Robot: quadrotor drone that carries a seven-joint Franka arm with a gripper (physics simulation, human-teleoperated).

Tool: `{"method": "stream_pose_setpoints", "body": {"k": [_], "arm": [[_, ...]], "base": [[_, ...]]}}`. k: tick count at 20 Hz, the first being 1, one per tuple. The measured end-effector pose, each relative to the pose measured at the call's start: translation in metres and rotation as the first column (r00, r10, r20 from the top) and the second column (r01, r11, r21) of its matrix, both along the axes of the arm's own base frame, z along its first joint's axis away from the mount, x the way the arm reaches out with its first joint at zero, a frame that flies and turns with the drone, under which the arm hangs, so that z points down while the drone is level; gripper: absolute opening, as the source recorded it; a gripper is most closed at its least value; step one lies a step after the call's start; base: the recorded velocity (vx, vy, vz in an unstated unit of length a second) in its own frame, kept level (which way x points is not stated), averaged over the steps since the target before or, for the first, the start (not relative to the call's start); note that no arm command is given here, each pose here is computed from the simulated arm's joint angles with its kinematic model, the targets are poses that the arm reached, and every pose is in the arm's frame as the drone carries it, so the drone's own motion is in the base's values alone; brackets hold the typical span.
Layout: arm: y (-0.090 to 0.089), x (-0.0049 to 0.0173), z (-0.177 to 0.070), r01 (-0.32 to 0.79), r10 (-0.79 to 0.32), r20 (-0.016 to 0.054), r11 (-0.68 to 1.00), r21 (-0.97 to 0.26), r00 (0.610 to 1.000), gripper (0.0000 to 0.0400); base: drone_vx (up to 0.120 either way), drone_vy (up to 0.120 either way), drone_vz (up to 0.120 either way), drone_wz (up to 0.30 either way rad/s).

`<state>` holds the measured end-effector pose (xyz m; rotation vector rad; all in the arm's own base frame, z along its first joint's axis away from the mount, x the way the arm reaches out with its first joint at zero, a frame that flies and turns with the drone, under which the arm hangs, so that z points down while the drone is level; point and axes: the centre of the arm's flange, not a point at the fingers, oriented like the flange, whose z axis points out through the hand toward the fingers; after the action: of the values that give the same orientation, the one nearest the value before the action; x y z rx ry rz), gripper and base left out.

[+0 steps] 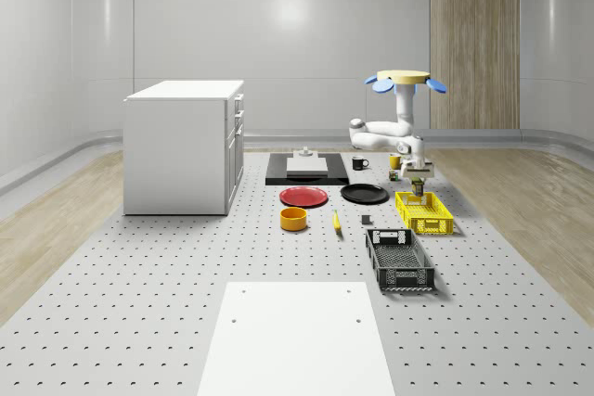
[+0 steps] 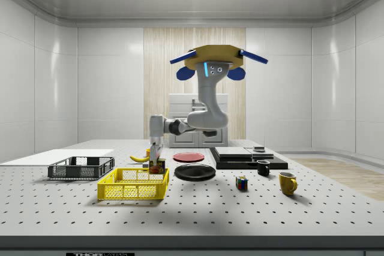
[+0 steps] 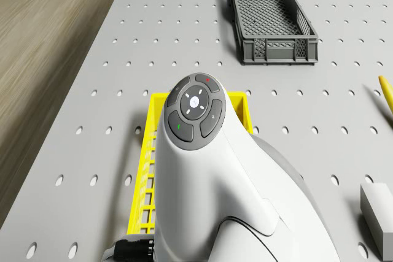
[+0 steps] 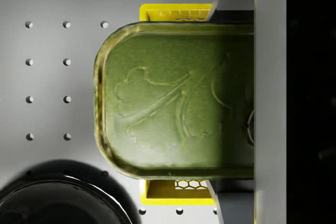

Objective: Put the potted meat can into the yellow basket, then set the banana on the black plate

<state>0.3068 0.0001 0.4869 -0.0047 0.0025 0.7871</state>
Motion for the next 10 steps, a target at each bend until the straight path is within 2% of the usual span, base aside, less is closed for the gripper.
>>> {"method": "stream_pose_setpoints", "body": {"k": [10], "arm": [[0.0,0.0,0.0,0.0,0.0,-0.0001,1.0,0.0,1.0,0.0289]], "base": [[0.12,0.0,0.0,0.0]]}}
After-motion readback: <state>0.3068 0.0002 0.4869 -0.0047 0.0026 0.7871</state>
